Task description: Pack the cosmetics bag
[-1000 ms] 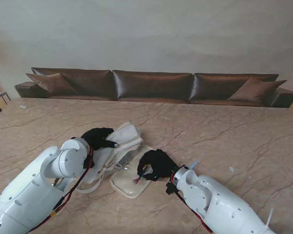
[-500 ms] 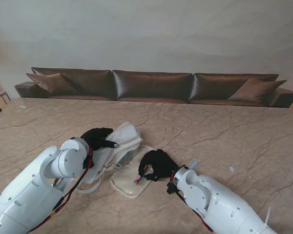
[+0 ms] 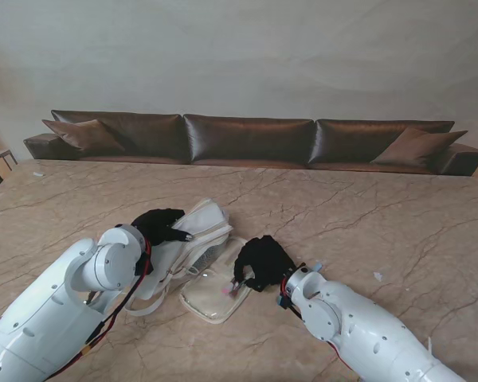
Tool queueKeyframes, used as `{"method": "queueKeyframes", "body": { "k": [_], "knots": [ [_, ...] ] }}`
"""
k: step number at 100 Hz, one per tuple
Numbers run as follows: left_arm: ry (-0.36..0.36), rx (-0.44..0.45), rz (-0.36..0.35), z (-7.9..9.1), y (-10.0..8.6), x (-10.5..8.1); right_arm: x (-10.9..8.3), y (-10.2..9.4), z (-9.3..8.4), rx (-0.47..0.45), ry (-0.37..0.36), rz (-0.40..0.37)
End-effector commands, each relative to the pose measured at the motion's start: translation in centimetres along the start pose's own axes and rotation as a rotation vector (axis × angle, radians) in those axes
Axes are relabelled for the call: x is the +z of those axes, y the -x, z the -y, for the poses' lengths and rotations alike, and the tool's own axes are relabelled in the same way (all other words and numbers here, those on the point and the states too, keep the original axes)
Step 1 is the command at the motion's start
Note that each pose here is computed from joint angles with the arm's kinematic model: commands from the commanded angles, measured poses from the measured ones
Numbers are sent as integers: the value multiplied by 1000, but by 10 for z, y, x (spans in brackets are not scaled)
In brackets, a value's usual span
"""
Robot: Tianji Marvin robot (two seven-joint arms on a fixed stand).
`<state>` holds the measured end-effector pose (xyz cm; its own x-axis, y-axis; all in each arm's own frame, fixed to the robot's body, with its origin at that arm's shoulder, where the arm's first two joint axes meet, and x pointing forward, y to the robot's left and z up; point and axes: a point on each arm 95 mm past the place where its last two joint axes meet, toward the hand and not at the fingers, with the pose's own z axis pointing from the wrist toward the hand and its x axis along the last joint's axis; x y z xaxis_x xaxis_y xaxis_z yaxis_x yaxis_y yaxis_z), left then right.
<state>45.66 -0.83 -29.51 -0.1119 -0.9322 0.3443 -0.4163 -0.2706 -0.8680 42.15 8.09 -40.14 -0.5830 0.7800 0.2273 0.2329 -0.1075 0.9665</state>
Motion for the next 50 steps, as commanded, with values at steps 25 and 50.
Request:
{"method": "queueKeyframes", "body": {
  "k": [25, 50],
  "knots": [
    [20, 2, -5, -7, 0, -2, 4, -3, -13, -109, 28, 4],
    [26, -1, -2, -9, 1, -2, -3, 1, -20, -168, 4, 20]
  ]
}}
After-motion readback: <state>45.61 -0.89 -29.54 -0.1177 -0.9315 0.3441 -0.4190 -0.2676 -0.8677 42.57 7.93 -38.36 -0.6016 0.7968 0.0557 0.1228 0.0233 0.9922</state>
